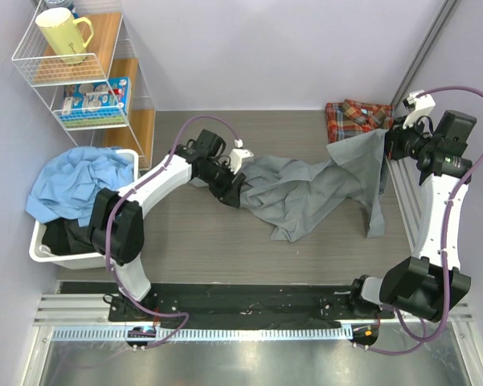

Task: Fold and stack the long sleeve shirts
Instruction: Flatten the shirt out

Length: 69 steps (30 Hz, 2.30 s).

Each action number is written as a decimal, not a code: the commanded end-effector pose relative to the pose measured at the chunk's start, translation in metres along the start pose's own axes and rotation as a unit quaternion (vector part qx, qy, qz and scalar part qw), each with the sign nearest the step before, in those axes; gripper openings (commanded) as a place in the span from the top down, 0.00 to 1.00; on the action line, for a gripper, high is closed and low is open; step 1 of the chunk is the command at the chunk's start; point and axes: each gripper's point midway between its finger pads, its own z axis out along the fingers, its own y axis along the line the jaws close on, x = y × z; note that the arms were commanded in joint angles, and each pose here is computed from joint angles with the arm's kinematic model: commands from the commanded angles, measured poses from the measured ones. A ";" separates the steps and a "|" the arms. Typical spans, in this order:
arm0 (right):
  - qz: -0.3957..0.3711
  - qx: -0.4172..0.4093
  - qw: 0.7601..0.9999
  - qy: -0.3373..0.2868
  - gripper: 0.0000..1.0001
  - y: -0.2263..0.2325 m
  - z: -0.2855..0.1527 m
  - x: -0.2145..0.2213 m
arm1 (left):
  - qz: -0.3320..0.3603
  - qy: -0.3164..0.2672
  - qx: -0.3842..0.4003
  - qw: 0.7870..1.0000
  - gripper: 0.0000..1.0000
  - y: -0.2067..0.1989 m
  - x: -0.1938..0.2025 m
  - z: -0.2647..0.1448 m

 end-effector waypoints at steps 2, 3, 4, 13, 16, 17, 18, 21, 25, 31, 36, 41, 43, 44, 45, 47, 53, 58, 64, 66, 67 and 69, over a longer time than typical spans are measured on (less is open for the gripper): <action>-0.012 -0.010 1.000 -0.008 0.99 0.003 0.000 -0.005 | 0.071 -0.090 0.035 0.993 0.39 -0.019 -0.029 -0.006; -0.012 -0.010 1.000 -0.008 0.99 0.003 0.000 -0.005 | 0.079 -0.096 0.040 0.991 0.38 -0.020 -0.028 -0.004; -0.011 -0.012 1.000 -0.007 0.99 0.003 0.000 -0.004 | 0.088 -0.099 0.042 0.990 0.38 -0.019 -0.026 0.000; -0.008 -0.014 1.000 -0.005 0.99 0.002 0.003 -0.003 | 0.144 -0.121 0.023 0.982 0.41 0.006 -0.025 0.015; -0.006 -0.015 1.000 -0.003 0.99 0.001 0.005 -0.001 | 0.149 -0.131 0.030 0.980 0.41 0.008 -0.030 0.017; -0.004 -0.015 1.000 -0.003 0.99 0.001 0.005 -0.001 | 0.147 -0.137 0.039 0.979 0.41 0.005 -0.033 0.018; -0.002 -0.016 1.000 -0.001 0.99 0.000 0.006 0.000 | 0.148 -0.140 0.045 0.978 0.41 0.004 -0.035 0.019; 0.000 -0.016 1.000 -0.001 0.99 -0.001 0.007 0.000 | 0.154 -0.145 0.048 0.976 0.41 0.003 -0.040 0.016; 0.005 -0.020 1.000 0.001 0.99 -0.002 0.009 0.001 | 0.162 -0.144 0.069 0.974 0.41 -0.004 -0.039 0.014; 0.006 -0.010 1.000 0.001 0.99 -0.005 0.009 -0.001 | 0.131 -0.096 0.078 0.984 0.57 0.000 -0.002 0.032; 0.009 -0.012 1.000 -0.002 0.99 -0.004 0.009 -0.002 | 0.106 -0.107 0.081 0.985 0.80 -0.002 0.002 0.037; 0.012 -0.010 1.000 -0.009 0.99 -0.004 0.009 -0.009 | 0.080 -0.142 0.029 0.986 1.00 0.013 -0.027 0.023; 0.014 -0.008 1.000 -0.019 0.99 -0.005 0.006 -0.018 | 0.053 -0.153 0.010 0.987 1.00 0.022 -0.040 0.006; 0.016 -0.006 1.000 -0.024 0.99 -0.005 0.005 -0.022 | 0.049 -0.161 -0.005 0.986 1.00 0.026 -0.056 -0.009; 0.010 0.001 0.999 -0.038 0.99 -0.007 0.004 -0.033 | 0.039 -0.168 -0.022 0.985 1.00 0.035 -0.063 -0.023; 0.026 0.012 0.998 -0.058 0.99 -0.010 0.002 -0.047 | 0.027 -0.175 -0.079 0.981 1.00 0.053 -0.082 -0.049; 0.052 0.070 0.966 -0.242 0.99 -0.032 -0.025 -0.174 | 0.029 -0.262 -0.234 0.936 1.00 0.081 -0.169 -0.185; 0.041 0.048 0.939 -0.339 0.99 -0.014 -0.068 -0.259 | 0.079 -0.311 -0.338 0.885 1.00 0.060 -0.202 -0.277; -0.029 0.058 0.917 -0.394 0.99 0.035 -0.135 -0.292 | 0.128 -0.391 -0.394 0.822 1.00 -0.008 -0.192 -0.365; -0.057 0.104 0.897 -0.426 0.99 0.054 -0.178 -0.295 | 0.139 -0.417 -0.415 0.797 1.00 -0.036 -0.180 -0.397; -0.081 0.132 0.887 -0.435 0.99 0.057 -0.193 -0.295 | 0.140 -0.422 -0.432 0.784 1.00 -0.042 -0.173 -0.409; -0.094 0.201 0.853 -0.473 0.99 0.069 -0.243 -0.295 | 0.151 -0.446 -0.449 0.759 1.00 -0.067 -0.157 -0.433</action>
